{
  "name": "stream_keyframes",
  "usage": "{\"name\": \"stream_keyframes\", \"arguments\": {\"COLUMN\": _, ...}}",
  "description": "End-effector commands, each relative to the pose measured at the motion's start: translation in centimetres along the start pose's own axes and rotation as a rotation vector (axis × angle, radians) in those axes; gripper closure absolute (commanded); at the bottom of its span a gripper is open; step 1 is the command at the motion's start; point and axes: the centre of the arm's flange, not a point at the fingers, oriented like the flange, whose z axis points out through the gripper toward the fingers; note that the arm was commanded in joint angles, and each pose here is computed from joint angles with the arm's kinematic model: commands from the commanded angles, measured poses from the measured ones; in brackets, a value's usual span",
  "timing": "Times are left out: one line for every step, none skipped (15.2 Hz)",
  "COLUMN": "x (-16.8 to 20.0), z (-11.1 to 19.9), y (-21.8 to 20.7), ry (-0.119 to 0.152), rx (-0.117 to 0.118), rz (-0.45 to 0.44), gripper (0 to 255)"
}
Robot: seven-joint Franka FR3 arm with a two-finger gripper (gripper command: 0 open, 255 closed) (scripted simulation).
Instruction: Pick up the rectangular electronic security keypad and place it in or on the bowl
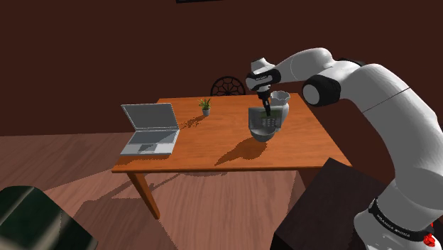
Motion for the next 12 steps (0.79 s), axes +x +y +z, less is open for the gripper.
{"name": "stream_keyframes", "arguments": {"x": 0.2, "z": 0.3, "y": -0.1, "ry": -0.001, "rx": 0.005, "rz": -0.002, "gripper": 255}}
{"name": "stream_keyframes", "arguments": {"x": 0.2, "z": 0.3, "y": -0.1, "ry": -0.001, "rx": 0.005, "rz": -0.002, "gripper": 255}}
{"name": "stream_keyframes", "arguments": {"x": 0.1, "z": 0.4, "y": -0.1, "ry": -0.001, "rx": 0.005, "rz": -0.002, "gripper": 0}}
{"name": "stream_keyframes", "arguments": {"x": 0.1, "z": 0.4, "y": -0.1, "ry": -0.001, "rx": 0.005, "rz": -0.002, "gripper": 0}}
{"name": "stream_keyframes", "arguments": {"x": 0.1, "z": 0.4, "y": -0.1, "ry": -0.001, "rx": 0.005, "rz": -0.002, "gripper": 0}}
{"name": "stream_keyframes", "arguments": {"x": 0.1, "z": 0.4, "y": -0.1, "ry": -0.001, "rx": 0.005, "rz": -0.002, "gripper": 0}}
{"name": "stream_keyframes", "arguments": {"x": 0.1, "z": 0.4, "y": -0.1, "ry": -0.001, "rx": 0.005, "rz": -0.002, "gripper": 0}}
{"name": "stream_keyframes", "arguments": {"x": 0.2, "z": 0.3, "y": -0.1, "ry": -0.001, "rx": 0.005, "rz": -0.002, "gripper": 0}}
{"name": "stream_keyframes", "arguments": {"x": 0.2, "z": -1.0, "y": -0.1, "ry": -0.001, "rx": 0.005, "rz": -0.002, "gripper": 0}}
{"name": "stream_keyframes", "arguments": {"x": 0.2, "z": -2.3, "y": -0.1, "ry": -0.001, "rx": 0.005, "rz": -0.002, "gripper": 0}}
{"name": "stream_keyframes", "arguments": {"x": 0.2, "z": -3.6, "y": -0.1, "ry": -0.001, "rx": 0.005, "rz": -0.002, "gripper": 0}}
{"name": "stream_keyframes", "arguments": {"x": 0.2, "z": -4.7, "y": 0.0, "ry": -0.001, "rx": 0.005, "rz": -0.002, "gripper": 0}}
